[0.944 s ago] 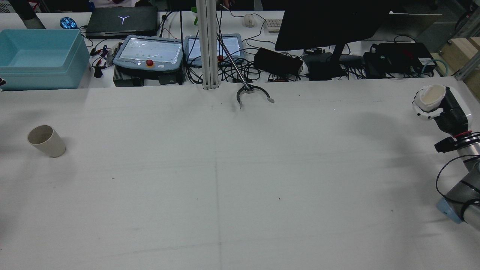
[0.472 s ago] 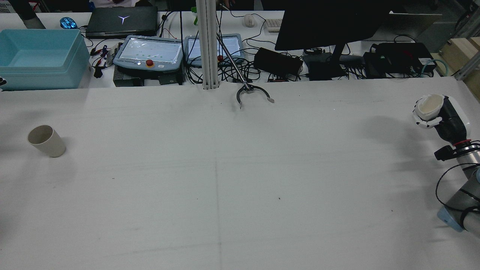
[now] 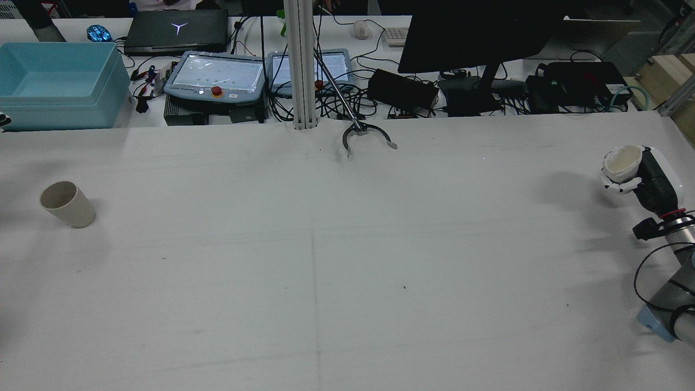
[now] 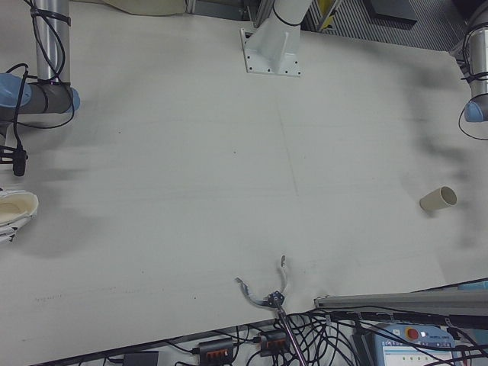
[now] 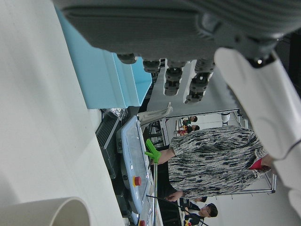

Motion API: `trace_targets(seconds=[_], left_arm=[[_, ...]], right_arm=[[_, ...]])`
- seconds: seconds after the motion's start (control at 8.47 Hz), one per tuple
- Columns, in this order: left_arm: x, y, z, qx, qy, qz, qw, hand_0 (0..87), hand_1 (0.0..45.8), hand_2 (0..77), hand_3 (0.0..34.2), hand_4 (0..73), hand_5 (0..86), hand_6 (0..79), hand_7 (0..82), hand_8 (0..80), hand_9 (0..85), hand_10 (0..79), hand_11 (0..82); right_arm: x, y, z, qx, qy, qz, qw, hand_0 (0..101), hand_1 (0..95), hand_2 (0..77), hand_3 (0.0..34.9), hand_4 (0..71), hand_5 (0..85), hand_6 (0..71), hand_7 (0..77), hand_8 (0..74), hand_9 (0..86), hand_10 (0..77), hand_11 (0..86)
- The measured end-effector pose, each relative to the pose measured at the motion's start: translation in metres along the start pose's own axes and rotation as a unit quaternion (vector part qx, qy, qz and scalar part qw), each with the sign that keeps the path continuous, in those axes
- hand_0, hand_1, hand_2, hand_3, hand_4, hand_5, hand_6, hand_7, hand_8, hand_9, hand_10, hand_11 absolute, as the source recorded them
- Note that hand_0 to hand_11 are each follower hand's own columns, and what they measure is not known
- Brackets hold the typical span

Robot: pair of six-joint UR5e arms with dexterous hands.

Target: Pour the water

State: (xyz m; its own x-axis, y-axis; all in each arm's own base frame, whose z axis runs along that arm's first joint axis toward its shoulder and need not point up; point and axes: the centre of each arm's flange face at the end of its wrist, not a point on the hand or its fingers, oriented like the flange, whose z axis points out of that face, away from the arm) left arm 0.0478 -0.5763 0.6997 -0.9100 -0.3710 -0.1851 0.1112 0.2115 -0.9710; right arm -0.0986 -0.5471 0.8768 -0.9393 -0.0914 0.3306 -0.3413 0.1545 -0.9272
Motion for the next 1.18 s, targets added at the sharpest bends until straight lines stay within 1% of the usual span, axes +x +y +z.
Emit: trace_targets(seconds=[0.12, 0.24, 0.35, 0.47, 0.59, 0.71, 0.83, 0.94, 1.06, 1.18], left_arm=[[-0.001, 0.000, 0.000, 0.001, -0.001, 0.000, 1.0000, 47.1, 1.1, 1.1, 0.8, 32.2, 0.0, 13.6, 11.4, 5.4, 1.1, 0.0, 1.1], [-0.001, 0.000, 0.000, 0.002, -0.002, 0.000, 1.0000, 47.1, 1.1, 1.1, 0.7, 32.2, 0.0, 13.6, 11.4, 5.4, 1.1, 0.0, 1.1], [-0.002, -0.001, 0.000, 0.003, -0.003, -0.001, 1.0000, 47.1, 1.1, 1.1, 1.4, 32.2, 0.0, 13.6, 11.4, 5.4, 1.1, 0.0, 1.1], [-0.002, -0.001, 0.000, 0.003, -0.003, -0.001, 1.0000, 47.1, 1.1, 1.1, 1.4, 32.2, 0.0, 13.6, 11.4, 5.4, 1.1, 0.0, 1.1], [-0.002, -0.001, 0.000, 0.003, -0.003, 0.000, 1.0000, 47.1, 1.1, 1.1, 1.4, 32.2, 0.0, 13.6, 11.4, 5.4, 1.1, 0.0, 1.1], [-0.002, 0.000, 0.000, 0.004, -0.003, 0.000, 1.0000, 47.1, 1.1, 1.1, 1.4, 32.2, 0.0, 13.6, 11.4, 5.4, 1.1, 0.0, 1.1], [-0.001, 0.000, 0.000, 0.004, -0.002, 0.000, 1.0000, 47.1, 1.1, 1.1, 1.4, 32.2, 0.0, 13.6, 11.4, 5.4, 1.1, 0.0, 1.1], [0.000, 0.000, -0.001, 0.004, -0.002, 0.000, 1.0000, 47.1, 1.1, 1.1, 1.4, 32.2, 0.0, 13.6, 11.4, 5.4, 1.1, 0.0, 1.1], [-0.001, 0.000, -0.001, 0.005, -0.002, 0.000, 1.0000, 47.1, 1.1, 1.1, 1.4, 32.2, 0.0, 13.6, 11.4, 5.4, 0.5, 0.0, 1.1], [-0.001, -0.001, -0.001, 0.006, -0.003, -0.001, 1.0000, 46.9, 1.1, 1.1, 1.3, 32.2, 0.0, 13.6, 11.4, 5.4, 0.5, 0.0, 1.1]], right_arm=[[0.000, -0.004, -0.004, 0.004, 0.002, -0.005, 1.0000, 70, 8.7, 51.3, 15.4, 65.4, 36.0, 69.3, 58.9, 60.5, 67.1, 51.3, 66.5], [0.000, -0.009, -0.009, 0.010, 0.003, -0.009, 0.9999, 70, 8.7, 51.3, 15.3, 56.7, 28.9, 69.3, 58.9, 60.5, 67.1, 51.8, 66.5], [0.000, -0.015, -0.014, 0.015, 0.005, -0.013, 0.9998, 70, 8.7, 51.3, 15.3, 56.7, 28.9, 69.3, 58.9, 60.5, 67.1, 51.8, 66.5], [-0.001, -0.018, -0.017, 0.018, 0.005, -0.014, 0.9997, 66, 8.7, 51.3, 14.2, 44.2, 26.2, 69.3, 58.9, 60.5, 67.1, 49.1, 71.4], [-0.001, -0.019, -0.019, 0.019, 0.006, -0.013, 0.9997, 63, 8.7, 51.3, 12.9, 26.7, 20.2, 69.3, 58.9, 60.5, 67.1, 33.8, 60.0], [-0.001, -0.019, -0.019, 0.020, 0.006, -0.013, 0.9997, 63, 8.7, 51.3, 12.9, 26.7, 20.2, 69.3, 58.9, 60.5, 67.1, 33.8, 60.0], [-0.001, -0.020, -0.020, 0.020, 0.006, -0.012, 0.9997, 63, 8.7, 51.8, 12.8, 23.5, 18.5, 68.7, 58.4, 61.1, 67.1, 21.8, 50.7], [-0.001, -0.020, -0.020, 0.020, 0.006, -0.013, 0.9997, 61, 12.0, 48.5, 12.7, 22.9, 18.5, 64.4, 55.6, 56.2, 65.4, 7.1, 40.4], [-0.001, -0.020, -0.020, 0.020, 0.007, -0.013, 0.9997, 59, 21.8, 30.0, 12.7, 18.0, 13.6, 47.5, 39.8, 48.5, 60.0, 0.5, 25.1], [-0.001, -0.021, -0.021, 0.021, 0.007, -0.014, 0.9997, 59, 21.8, 30.0, 12.7, 18.0, 13.6, 47.5, 39.8, 39.3, 51.8, 0.5, 2.2]])
